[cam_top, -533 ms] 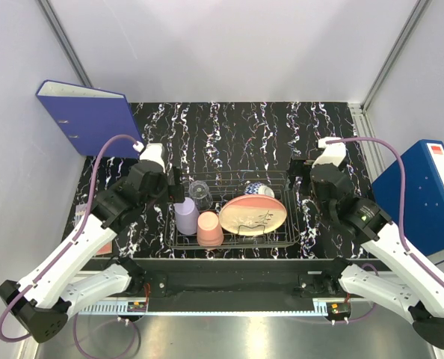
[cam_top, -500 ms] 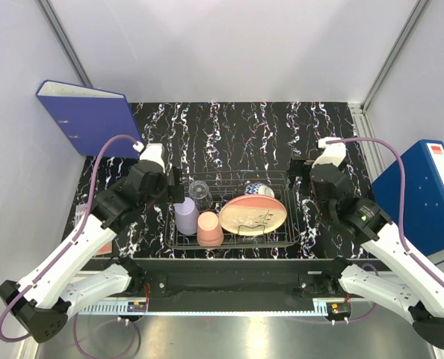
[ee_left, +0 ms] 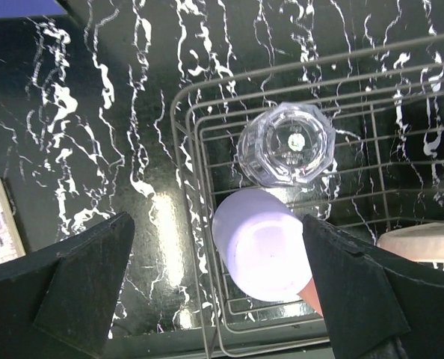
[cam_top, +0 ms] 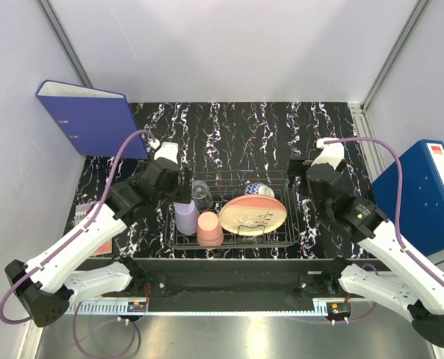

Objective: Unload the mixed dishes from the dish rack
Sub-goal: Pick up the cup from the dish rack.

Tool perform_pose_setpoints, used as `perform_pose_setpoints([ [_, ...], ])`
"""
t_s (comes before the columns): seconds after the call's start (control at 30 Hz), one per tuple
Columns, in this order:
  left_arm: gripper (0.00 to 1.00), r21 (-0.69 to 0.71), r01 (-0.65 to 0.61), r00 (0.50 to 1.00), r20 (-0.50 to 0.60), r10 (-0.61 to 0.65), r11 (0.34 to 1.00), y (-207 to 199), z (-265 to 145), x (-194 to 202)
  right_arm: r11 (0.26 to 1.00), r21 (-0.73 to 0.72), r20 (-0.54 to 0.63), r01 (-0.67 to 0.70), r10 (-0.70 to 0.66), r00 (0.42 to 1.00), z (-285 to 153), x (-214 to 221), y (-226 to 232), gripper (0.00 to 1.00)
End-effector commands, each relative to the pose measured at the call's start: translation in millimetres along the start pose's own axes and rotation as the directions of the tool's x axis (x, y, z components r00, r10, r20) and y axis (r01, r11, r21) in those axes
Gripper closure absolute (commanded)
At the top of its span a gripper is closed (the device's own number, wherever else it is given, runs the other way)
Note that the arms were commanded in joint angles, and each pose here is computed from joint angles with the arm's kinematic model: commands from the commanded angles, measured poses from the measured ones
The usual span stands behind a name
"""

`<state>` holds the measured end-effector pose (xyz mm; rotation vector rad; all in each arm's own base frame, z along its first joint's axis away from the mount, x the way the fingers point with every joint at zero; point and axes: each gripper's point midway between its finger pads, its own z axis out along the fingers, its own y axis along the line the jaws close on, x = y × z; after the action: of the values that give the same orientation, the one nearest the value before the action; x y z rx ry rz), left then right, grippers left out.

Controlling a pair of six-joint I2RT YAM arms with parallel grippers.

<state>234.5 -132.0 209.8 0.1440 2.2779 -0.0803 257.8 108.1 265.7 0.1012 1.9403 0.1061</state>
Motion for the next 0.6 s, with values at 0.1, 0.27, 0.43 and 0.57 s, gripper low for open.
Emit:
perform_pose_setpoints([
  [0.1,0.02,0.056,0.029,1.000,0.002,-0.029,0.998,-15,6,8,0.999,0.021,0.026,-0.025,0.025,0.999,2,-3,-1,0.00],
  [0.27,0.03,0.080,0.035,0.999,-0.026,-0.033,0.996,-25,9,17,1.000,0.017,0.016,-0.021,0.021,1.000,4,1,1,0.00],
  [0.43,0.04,0.098,0.021,0.997,-0.070,-0.015,0.995,-39,15,39,1.000,0.013,0.017,-0.027,0.027,0.999,4,3,1,0.00],
  [0.57,0.04,0.095,0.012,0.996,-0.094,-0.003,0.995,-43,20,50,1.000,0.011,0.013,-0.027,0.027,1.000,4,4,1,0.00],
])
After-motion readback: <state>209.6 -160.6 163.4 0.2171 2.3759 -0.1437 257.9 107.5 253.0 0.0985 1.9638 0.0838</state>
